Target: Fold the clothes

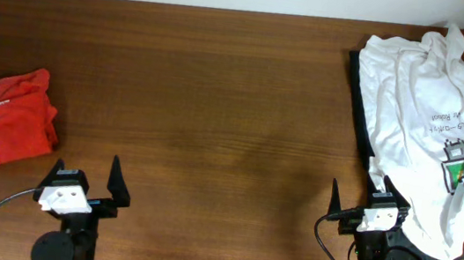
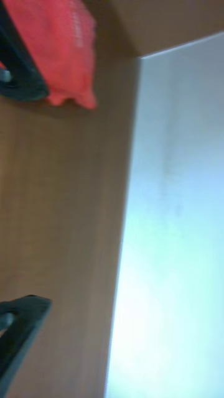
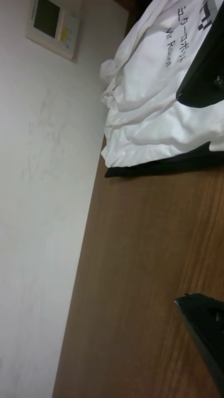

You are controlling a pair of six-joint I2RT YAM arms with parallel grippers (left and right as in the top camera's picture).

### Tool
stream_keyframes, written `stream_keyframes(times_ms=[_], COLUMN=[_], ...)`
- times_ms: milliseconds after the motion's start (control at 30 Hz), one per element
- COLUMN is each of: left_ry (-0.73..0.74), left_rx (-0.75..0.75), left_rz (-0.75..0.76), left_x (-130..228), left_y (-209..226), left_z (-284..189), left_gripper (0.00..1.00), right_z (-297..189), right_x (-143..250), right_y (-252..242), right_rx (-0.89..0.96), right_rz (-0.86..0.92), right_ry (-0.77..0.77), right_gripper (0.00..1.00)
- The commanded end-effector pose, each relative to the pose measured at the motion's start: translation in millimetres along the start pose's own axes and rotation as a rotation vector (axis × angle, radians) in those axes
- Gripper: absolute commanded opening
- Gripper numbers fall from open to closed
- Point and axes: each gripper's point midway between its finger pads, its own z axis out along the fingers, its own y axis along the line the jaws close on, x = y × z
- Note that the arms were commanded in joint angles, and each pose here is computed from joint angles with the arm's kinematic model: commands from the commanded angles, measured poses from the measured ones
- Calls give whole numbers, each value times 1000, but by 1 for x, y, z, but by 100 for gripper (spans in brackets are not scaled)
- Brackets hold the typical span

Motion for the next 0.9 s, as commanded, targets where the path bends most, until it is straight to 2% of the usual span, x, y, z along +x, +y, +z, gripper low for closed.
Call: stream_keyframes(times_ms=[0,200,467,867], left_ry=[-60,-135,9,7], left_rx=[65,66,89,100], left_rz=[110,110,142,142], left_x=[7,17,53,53], left_y=[-11,-11,-12,-14], left_z=[8,18,20,20], left_gripper=[99,99,99,99], right_z=[0,0,0,0], right_x=[3,3,3,3], right_y=[0,0,0,0], right_rx=[3,3,3,3], right_rz=[-3,-3,-3,-3], right_ry=[6,6,6,6], right_gripper=[99,99,99,99])
